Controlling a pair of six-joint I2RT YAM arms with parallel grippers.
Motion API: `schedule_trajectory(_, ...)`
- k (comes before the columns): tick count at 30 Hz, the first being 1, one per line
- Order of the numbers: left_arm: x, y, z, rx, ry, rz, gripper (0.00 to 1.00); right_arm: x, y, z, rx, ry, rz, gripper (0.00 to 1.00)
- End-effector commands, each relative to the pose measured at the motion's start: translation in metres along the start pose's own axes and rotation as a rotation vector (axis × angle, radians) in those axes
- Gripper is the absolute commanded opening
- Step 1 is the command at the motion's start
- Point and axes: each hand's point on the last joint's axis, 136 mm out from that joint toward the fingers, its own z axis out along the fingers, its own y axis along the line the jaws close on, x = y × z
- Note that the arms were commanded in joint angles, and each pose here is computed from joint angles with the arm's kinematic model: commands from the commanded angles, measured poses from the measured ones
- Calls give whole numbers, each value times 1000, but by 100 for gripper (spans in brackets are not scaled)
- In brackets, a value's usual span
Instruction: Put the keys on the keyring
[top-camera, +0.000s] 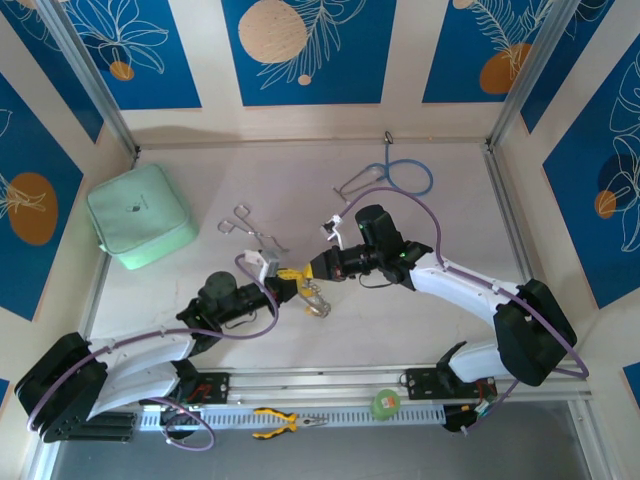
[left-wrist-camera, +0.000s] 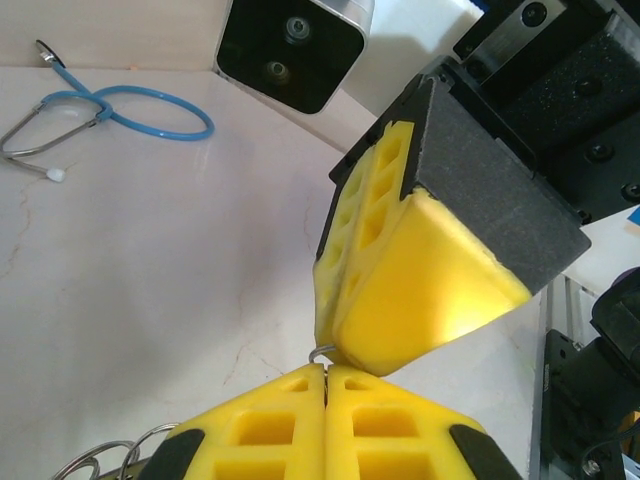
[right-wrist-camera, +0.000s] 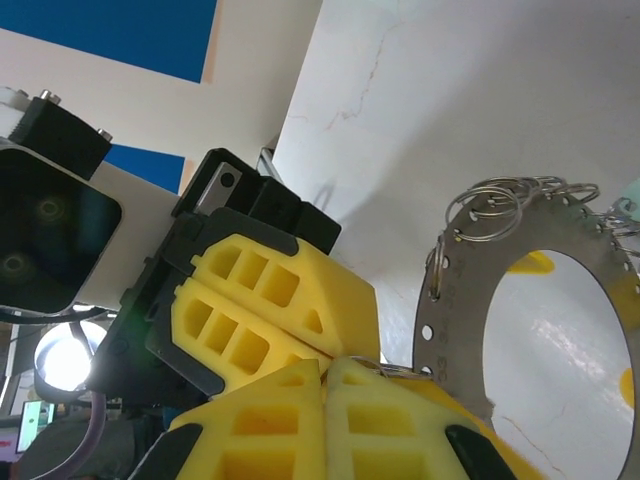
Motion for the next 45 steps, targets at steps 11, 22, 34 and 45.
schedule_trajectory(11,9,8,-1,-32,21,22,0,17,37,-6,-175,86,-74,0)
schedule_trajectory(22,13,12,-3,-56,28,25,0,0,-14,-24,72,-41,18,0)
schedule_trajectory(34,8,11,-3,-47,-1,28,0,-7,-44,-21,305,-69,-717,33)
schedule_trajectory(45,6,10,1,-36,-16,61,0,2,-44,-30,285,87,-947,35)
